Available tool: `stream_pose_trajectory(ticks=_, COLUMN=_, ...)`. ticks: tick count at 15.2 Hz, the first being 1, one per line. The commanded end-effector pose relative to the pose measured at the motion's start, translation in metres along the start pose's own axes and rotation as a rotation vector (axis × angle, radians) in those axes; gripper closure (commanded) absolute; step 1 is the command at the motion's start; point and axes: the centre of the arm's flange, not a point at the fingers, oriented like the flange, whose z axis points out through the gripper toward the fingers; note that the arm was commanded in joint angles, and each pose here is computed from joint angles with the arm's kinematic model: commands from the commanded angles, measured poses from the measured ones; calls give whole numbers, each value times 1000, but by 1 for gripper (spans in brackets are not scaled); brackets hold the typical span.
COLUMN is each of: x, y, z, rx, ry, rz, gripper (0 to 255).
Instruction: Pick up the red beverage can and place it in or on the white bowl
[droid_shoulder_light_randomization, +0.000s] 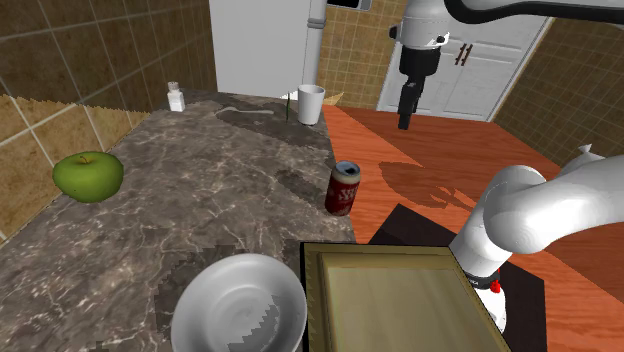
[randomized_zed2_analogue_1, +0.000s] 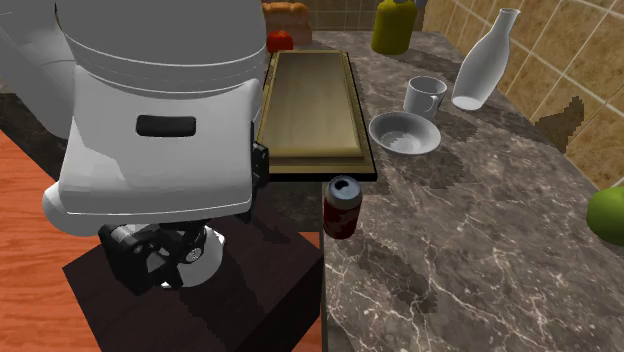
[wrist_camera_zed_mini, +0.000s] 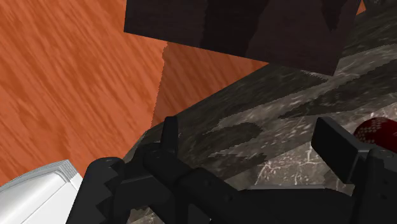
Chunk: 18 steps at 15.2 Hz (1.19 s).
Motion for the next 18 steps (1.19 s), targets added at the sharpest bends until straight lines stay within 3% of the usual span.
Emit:
stream_pose_trajectory(ticks=1, x=0, y=0, z=0, rx=0, ry=0, rz=0, gripper=0)
stream_pose_trajectory(ticks=18, x=46, y=-195, z=18, rx=64, ry=49, rz=30, gripper=0)
